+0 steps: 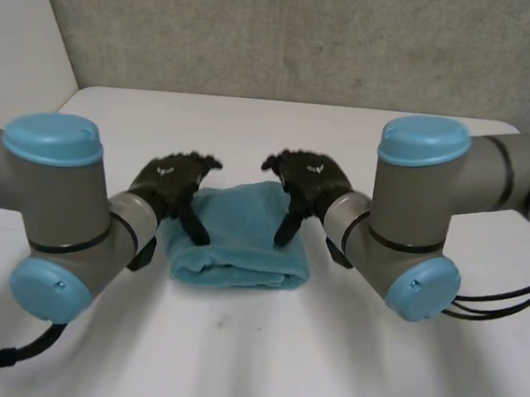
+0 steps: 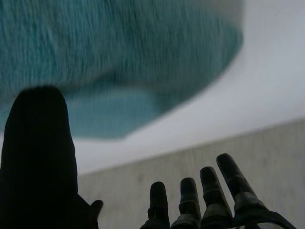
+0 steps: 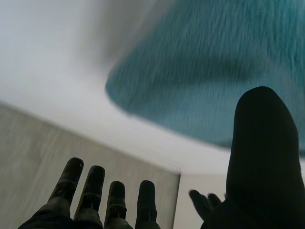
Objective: Fold the laundry
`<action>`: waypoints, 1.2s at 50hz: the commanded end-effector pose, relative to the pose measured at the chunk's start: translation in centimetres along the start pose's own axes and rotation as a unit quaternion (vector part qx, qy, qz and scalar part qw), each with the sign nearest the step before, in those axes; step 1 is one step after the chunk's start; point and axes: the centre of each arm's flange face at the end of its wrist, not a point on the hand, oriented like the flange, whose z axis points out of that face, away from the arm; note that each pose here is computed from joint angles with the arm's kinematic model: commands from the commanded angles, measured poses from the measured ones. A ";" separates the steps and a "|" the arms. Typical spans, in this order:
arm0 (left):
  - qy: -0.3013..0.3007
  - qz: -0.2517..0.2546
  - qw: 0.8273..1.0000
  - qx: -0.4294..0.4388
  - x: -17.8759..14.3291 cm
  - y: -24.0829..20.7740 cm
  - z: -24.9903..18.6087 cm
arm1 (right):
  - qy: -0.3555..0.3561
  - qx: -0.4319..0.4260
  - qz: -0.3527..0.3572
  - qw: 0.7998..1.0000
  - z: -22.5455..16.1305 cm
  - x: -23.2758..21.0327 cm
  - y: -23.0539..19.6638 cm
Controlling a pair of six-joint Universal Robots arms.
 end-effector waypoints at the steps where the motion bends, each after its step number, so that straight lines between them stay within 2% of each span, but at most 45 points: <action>1: -0.048 0.006 0.998 -0.042 -1.3 2.2 0.1 | 0.004 -0.083 0.009 0.996 1.6 0.9 3.5; 6: -0.046 0.007 0.997 -0.055 -1.2 2.5 -0.6 | 0.002 -0.097 0.010 0.995 1.5 1.0 3.5; 10: -0.044 0.010 0.999 -0.030 -1.1 0.5 -1.5 | 0.001 -0.076 0.007 0.997 1.2 1.1 1.8; 16: -0.042 0.024 0.997 0.065 -0.8 -6.4 -3.8 | 0.020 0.047 -0.012 0.999 -3.4 1.0 -7.9; 17: -0.043 0.025 0.996 0.078 -0.8 -7.5 -4.3 | 0.020 0.047 -0.012 0.999 -3.4 1.0 -7.9; 18: -0.045 0.027 0.994 0.091 -0.9 -8.5 -4.7 | 0.044 0.087 -0.014 0.995 -5.0 2.0 -10.4; 22: -0.068 0.034 0.987 0.140 -2.5 -13.6 -7.6 | 0.107 0.136 -0.017 0.985 -7.6 4.0 -13.5; 26: -0.062 0.036 0.985 0.155 -3.2 -15.8 -10.0 | 0.202 0.171 -0.036 0.964 -12.2 7.3 -16.2; 30: -0.050 0.034 0.985 0.163 -4.0 -16.8 -11.9 | 0.247 0.150 -0.052 0.956 -14.1 9.4 -15.5; 33: -0.048 0.031 0.985 0.161 -4.1 -16.5 -12.2 | 0.254 0.137 -0.054 0.956 -14.6 9.7 -14.7; 43: -0.040 -0.001 0.986 0.163 -4.0 -16.3 -12.6 | 0.252 0.122 -0.052 0.959 -15.5 9.2 -13.7; 60: -0.041 0.001 0.981 0.187 -4.4 -14.3 -10.6 | 0.219 0.140 -0.065 0.963 -13.9 8.6 -11.9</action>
